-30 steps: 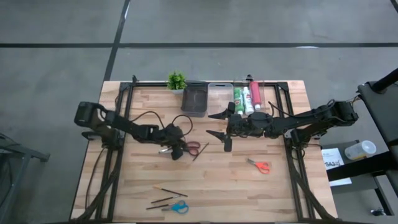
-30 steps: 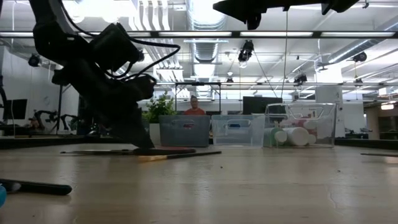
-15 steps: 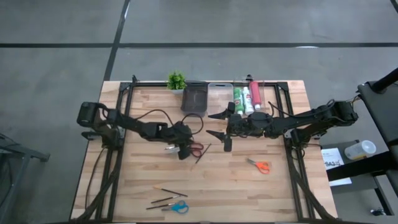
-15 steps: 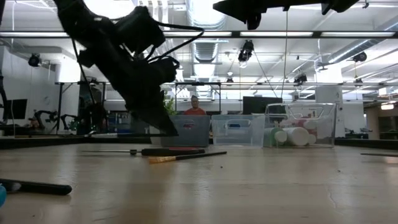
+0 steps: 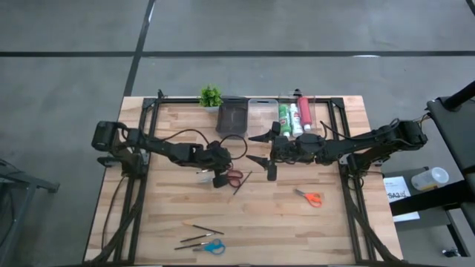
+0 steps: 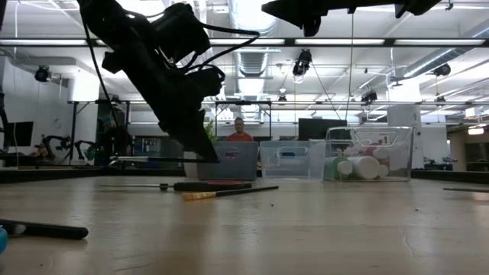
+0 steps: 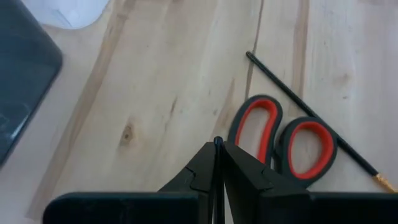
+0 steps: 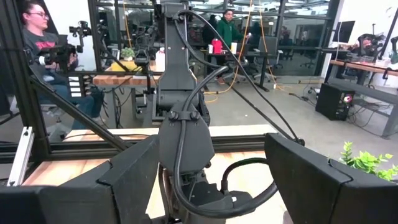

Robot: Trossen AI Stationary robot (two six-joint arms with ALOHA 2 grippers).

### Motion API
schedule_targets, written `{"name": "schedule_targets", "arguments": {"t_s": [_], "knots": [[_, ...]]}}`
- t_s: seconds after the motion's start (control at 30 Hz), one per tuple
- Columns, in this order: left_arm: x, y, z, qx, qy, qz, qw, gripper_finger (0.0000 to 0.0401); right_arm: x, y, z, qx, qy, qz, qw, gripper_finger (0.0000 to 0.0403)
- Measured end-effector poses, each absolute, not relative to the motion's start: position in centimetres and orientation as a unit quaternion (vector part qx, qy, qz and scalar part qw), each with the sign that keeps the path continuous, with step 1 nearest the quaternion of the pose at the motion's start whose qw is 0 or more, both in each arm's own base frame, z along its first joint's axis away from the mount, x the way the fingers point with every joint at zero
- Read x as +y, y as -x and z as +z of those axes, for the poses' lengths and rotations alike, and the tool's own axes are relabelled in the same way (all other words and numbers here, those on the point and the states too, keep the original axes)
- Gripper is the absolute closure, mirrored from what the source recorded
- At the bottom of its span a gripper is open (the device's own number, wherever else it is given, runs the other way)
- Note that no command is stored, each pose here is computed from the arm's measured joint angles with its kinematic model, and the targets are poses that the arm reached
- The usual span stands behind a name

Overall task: Pick & Place Paint Supplies
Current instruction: Put the top silver paint brush into the white transparent bin

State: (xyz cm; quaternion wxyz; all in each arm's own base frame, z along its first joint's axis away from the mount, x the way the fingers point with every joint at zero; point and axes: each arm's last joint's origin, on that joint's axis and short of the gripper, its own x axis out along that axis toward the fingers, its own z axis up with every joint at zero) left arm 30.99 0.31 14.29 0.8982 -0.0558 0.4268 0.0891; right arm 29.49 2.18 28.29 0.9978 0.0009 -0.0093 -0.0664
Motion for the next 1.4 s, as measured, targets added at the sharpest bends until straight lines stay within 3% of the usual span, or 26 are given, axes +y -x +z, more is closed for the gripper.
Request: {"name": "schedule_targets", "arguments": {"t_s": [0.3,0.67,0.87,1.1,1.4], "knots": [[1.1,-31.7,15.1,0.390,0.064,0.098,0.914,0.0368,2.2,-29.5,28.3,-0.009,0.000,-0.067,0.998,0.0115],[3.0,-34.2,19.0,0.340,0.077,0.135,0.928,0.0368,2.2,-29.5,28.3,-0.010,0.000,-0.067,0.998,0.0115],[5.1,-35.2,21.4,0.282,0.160,0.202,0.924,0.0368,2.2,-29.5,28.3,-0.009,-0.001,-0.066,0.998,0.0115],[8.6,-35.1,22.5,0.198,0.311,0.291,0.883,0.0368,2.2,-29.5,28.3,-0.009,-0.001,-0.066,0.998,0.0115],[11.7,-34.7,23.3,0.090,0.423,0.326,0.841,0.0368,2.2,-29.5,28.3,-0.009,0.000,-0.067,0.998,0.0115]]}}
